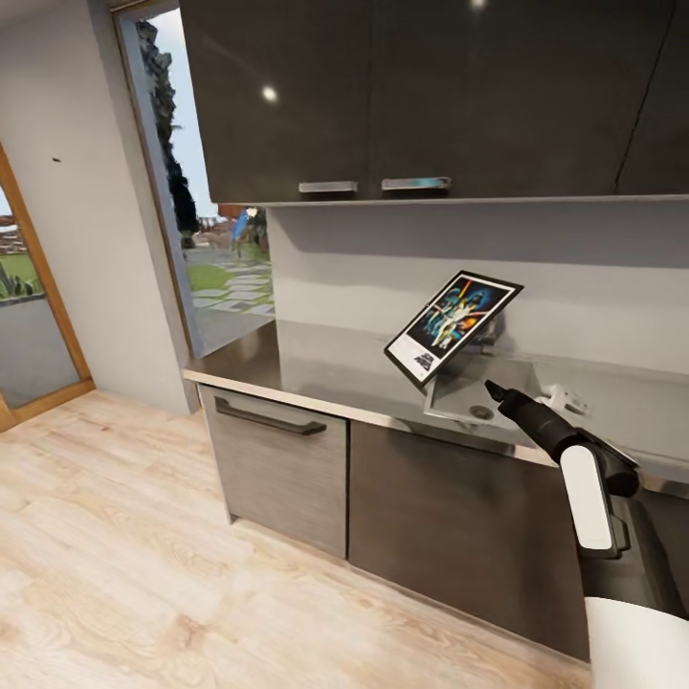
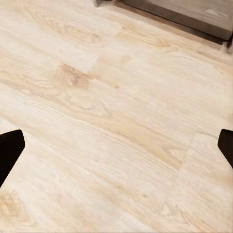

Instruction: Pick up the poster from the kitchen countertop and hang it on one of the wall nails in the kitchen.

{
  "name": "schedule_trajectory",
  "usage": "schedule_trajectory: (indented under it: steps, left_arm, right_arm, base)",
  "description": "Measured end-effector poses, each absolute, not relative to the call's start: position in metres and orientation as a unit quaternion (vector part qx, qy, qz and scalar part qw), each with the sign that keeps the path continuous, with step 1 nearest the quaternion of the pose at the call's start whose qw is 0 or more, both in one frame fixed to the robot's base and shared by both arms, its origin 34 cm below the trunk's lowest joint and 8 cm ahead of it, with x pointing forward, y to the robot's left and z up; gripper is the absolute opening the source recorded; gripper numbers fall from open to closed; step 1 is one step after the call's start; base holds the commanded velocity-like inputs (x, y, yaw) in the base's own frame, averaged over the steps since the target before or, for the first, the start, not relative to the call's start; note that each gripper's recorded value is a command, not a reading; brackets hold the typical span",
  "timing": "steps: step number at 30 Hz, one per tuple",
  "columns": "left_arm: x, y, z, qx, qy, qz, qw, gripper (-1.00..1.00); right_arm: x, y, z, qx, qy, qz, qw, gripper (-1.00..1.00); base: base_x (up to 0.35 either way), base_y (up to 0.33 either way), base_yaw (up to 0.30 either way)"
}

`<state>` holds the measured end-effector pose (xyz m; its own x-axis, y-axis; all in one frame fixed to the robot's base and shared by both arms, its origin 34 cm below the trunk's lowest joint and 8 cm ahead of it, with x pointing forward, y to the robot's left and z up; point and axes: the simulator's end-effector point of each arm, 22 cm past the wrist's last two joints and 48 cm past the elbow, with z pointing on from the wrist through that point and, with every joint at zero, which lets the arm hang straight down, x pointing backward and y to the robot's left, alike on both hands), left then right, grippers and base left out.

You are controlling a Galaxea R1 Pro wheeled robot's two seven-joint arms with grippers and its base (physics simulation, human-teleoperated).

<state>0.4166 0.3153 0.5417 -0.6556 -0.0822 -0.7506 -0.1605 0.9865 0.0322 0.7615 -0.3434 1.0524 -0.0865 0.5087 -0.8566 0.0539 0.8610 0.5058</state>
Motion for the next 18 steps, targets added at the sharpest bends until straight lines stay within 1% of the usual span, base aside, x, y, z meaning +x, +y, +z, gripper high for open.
schedule_trajectory:
  steps: [5,8,13,14,18]
  left_arm:
    - [0.417,0.316,0.542,-0.068,0.909,0.048,0.410,1.00]
    - [0.417,0.316,0.542,-0.068,0.908,0.049,0.410,1.00]
    - [0.417,0.316,0.542,-0.068,0.908,0.049,0.410,1.00]
    - [0.417,0.316,0.542,-0.068,0.908,0.049,0.410,1.00]
    - [0.417,0.316,0.542,-0.068,0.908,0.049,0.410,1.00]
  right_arm:
    - [0.762,-0.338,1.051,0.198,0.715,0.181,0.645,1.00]
    - [0.763,-0.337,1.050,0.198,0.716,0.182,0.644,1.00]
    - [0.769,-0.333,1.025,0.208,0.730,0.187,0.624,1.00]
    - [0.773,-0.338,1.030,0.215,0.717,0.183,0.638,1.00]
    - [0.775,-0.344,1.032,0.223,0.706,0.179,0.648,1.00]
  base:
    - [0.312,-0.006,0.000]
    - [0.122,-0.001,0.000]
    - [0.044,0.000,0.000]
    - [0.143,0.000,0.000]
    - [0.230,0.000,0.000]
